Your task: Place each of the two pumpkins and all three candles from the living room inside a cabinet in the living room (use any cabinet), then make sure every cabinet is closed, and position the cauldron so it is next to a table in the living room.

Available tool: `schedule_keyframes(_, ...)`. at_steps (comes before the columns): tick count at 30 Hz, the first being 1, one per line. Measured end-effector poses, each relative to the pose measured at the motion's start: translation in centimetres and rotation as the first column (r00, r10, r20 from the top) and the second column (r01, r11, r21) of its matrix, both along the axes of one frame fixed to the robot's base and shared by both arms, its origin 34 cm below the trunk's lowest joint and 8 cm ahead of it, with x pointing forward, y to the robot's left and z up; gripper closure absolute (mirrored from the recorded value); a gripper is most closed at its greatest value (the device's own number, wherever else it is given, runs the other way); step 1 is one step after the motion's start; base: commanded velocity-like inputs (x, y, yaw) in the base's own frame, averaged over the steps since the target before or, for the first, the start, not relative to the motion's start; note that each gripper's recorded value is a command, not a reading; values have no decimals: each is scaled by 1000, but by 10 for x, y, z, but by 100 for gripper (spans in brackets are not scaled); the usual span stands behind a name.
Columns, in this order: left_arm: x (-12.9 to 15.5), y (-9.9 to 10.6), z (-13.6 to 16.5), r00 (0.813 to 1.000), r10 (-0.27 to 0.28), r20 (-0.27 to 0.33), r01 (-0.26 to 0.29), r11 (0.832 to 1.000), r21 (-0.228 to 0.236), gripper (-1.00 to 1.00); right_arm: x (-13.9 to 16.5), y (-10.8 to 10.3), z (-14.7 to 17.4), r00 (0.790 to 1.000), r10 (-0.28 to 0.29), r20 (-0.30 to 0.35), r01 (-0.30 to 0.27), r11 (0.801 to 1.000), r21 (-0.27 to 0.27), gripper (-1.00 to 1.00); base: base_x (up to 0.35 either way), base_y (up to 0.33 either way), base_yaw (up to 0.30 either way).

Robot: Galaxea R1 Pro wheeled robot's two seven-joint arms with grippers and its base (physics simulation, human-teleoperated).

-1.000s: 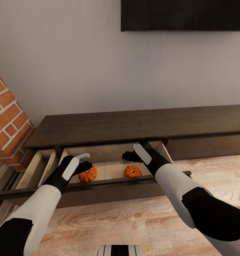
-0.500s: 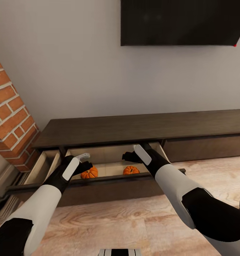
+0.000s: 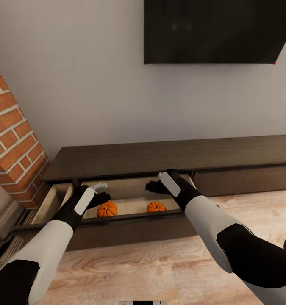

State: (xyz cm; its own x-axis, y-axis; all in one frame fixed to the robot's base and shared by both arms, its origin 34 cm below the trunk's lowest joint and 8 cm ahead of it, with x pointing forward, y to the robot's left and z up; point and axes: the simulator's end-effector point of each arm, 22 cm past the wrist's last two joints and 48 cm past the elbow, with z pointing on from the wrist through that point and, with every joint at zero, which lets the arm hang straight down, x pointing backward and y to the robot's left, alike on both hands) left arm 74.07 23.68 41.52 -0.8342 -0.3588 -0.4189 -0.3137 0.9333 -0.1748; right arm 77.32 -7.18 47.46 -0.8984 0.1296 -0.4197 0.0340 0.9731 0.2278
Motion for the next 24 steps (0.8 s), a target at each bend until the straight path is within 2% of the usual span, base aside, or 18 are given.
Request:
schedule_keyframes(18,0,-4,35,998,-35,-54,34,999,-7,-100,10,0,40,1000,2,-3,-2,1000,1,-100,-1,0,0)
schedule_keyframes(24,1,-4,48,997,-38,-63,38,999,-9,-100,13,1,53,1000,4,-5,-4,1000,6,-100,-166,0,0)
